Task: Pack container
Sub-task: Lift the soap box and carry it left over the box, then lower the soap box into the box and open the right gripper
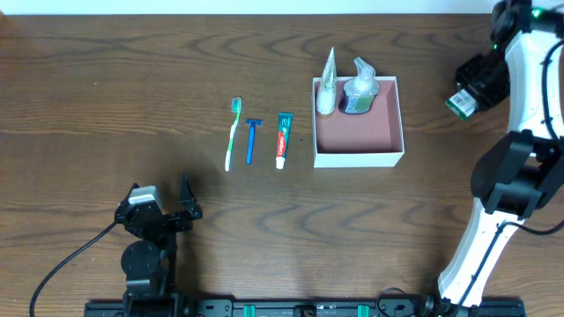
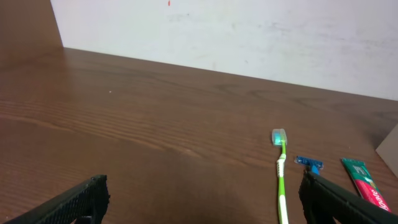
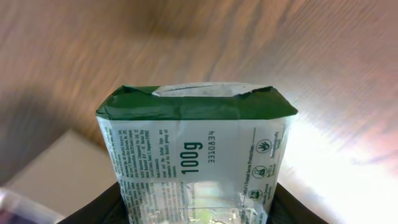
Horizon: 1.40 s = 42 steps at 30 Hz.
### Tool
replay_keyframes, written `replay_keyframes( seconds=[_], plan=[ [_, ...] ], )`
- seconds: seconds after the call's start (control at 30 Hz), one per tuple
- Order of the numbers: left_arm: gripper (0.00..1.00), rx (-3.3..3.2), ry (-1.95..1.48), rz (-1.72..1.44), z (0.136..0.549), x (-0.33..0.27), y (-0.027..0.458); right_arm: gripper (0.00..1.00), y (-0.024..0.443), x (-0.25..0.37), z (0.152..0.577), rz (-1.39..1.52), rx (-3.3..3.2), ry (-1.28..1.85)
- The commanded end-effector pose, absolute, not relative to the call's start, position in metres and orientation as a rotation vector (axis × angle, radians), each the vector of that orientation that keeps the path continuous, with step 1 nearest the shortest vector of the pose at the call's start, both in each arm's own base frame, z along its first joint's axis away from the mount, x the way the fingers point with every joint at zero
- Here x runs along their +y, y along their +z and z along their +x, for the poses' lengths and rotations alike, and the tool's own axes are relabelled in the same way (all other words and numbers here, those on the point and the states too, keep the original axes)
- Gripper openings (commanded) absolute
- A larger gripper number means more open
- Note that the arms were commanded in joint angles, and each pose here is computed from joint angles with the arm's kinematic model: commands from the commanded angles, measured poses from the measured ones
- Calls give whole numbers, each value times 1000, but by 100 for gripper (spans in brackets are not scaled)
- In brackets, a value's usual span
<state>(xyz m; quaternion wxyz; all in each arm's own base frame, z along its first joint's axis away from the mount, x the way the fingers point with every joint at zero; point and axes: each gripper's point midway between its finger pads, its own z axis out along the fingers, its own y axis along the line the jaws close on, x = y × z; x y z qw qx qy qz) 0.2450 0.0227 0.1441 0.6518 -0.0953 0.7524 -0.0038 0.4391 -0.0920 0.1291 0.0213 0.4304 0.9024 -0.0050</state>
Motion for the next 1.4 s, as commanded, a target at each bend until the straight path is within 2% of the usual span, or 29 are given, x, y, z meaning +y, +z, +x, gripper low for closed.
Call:
replay_keyframes(
  seconds=[0.0,0.2,0.4,0.63,0.93,1.17,1.37],
  plan=[
    [98,1760,22,-243,243,28,125,48,169,-54,450,944,2872,9],
    [98,1760,22,-243,243,28,125,50,182,18,448,604,2953,-6],
    [98,1760,22,-243,243,28,125,51,175,67,440,457,2991,-57],
    [98,1760,22,-243,243,28,125,52,167,84,426,419,3036,-136],
    [98,1760,22,-243,243,28,125,53,134,83,414,365,3121,-217],
    [98,1760,22,-243,243,28,125,54,109,86,418,228,3146,-207],
    [98,1760,22,-243,243,28,125,55,88,101,419,97,3180,-79]
  ],
)
